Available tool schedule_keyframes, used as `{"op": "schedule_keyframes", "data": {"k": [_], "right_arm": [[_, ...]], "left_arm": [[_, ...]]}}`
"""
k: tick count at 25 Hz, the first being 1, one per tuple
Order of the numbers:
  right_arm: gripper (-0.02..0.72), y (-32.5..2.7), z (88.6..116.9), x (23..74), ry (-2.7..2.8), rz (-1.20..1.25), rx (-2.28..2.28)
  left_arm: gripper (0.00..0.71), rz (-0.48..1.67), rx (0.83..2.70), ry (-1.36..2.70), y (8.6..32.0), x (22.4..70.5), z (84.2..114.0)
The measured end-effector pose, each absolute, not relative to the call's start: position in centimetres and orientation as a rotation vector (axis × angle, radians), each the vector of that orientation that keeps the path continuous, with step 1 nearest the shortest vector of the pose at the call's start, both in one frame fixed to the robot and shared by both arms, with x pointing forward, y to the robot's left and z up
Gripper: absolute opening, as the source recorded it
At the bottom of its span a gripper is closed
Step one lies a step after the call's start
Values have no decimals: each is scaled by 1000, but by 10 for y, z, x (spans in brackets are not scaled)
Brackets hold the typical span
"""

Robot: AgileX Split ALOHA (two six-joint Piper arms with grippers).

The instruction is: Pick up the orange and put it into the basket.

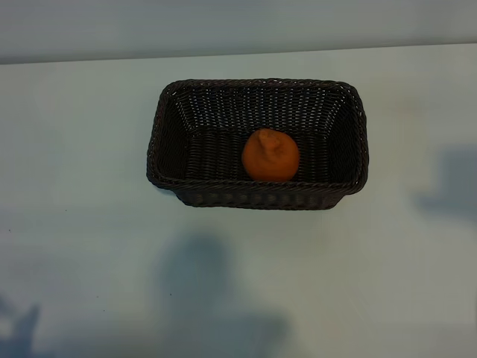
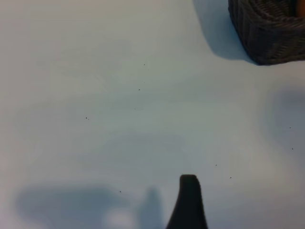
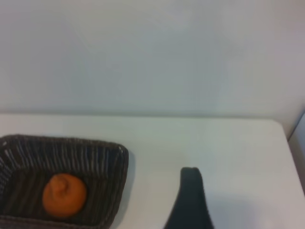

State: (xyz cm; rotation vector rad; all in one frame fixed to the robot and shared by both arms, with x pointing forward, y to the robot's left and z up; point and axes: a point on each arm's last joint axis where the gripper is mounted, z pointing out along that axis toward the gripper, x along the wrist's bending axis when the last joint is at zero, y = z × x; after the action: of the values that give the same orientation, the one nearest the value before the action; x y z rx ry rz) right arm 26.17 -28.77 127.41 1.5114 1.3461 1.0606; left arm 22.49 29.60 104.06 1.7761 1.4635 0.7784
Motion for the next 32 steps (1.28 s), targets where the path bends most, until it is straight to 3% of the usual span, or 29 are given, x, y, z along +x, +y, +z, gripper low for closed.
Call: {"op": "schedule_keyframes", "data": {"k": [23,32], "right_arm": [[546,-283,1159,204,1350,1165,1352],[546,-282,1128,190,1338,1166,1334]], "left_arm": [[592,778,1776,1464,296,225,1041],[592,778,1776,1464,296,225,1041]]}}
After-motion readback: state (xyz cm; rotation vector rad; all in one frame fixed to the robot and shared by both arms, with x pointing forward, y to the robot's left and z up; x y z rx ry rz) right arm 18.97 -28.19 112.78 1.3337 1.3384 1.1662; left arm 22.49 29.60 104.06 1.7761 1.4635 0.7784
